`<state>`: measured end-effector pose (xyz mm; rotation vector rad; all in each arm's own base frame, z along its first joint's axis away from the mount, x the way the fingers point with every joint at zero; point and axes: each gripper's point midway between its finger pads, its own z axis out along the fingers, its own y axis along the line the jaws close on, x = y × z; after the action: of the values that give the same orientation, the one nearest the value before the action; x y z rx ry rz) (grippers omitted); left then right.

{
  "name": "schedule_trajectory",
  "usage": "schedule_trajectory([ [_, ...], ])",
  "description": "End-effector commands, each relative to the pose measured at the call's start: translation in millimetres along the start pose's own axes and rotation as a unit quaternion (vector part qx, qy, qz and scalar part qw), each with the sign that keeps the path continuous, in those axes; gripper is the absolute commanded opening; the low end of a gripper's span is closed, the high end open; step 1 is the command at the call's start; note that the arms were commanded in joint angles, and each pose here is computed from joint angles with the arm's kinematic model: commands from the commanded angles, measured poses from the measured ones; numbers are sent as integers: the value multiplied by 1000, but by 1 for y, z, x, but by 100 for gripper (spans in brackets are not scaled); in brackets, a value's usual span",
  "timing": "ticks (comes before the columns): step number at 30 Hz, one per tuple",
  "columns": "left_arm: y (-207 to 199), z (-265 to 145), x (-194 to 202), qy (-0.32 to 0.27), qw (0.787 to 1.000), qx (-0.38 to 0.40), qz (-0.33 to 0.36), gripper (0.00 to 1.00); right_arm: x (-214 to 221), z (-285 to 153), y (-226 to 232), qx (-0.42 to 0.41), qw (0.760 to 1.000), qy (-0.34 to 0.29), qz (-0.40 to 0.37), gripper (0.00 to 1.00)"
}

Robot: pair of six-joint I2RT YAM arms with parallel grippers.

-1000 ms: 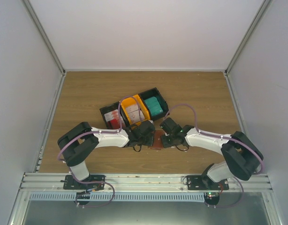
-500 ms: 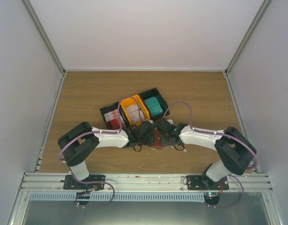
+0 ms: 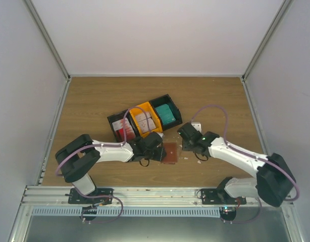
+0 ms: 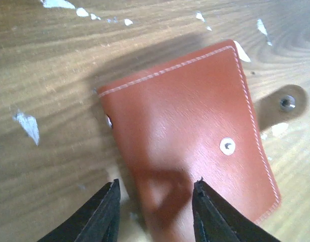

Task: Put the credit cards into the card holder
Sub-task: Close the card holder at the center of the board.

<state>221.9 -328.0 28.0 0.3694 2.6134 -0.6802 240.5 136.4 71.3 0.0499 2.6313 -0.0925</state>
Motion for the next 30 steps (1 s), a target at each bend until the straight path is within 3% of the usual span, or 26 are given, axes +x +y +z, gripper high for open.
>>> schedule_trajectory([
  [1,-29,-28,-9,-16,998,67,3,45,-13,-13,22,-114,993,-11,8,44],
  [8,-11,-45,-20,-57,996,40,-56,55,-6,-16,38,-162,986,30,-20,46],
  [16,-11,-33,-4,-33,993,79,-85,55,15,4,46,-147,984,92,-33,41],
  [30,-19,-24,4,-8,993,101,-68,53,16,10,44,-98,988,119,-17,34],
])
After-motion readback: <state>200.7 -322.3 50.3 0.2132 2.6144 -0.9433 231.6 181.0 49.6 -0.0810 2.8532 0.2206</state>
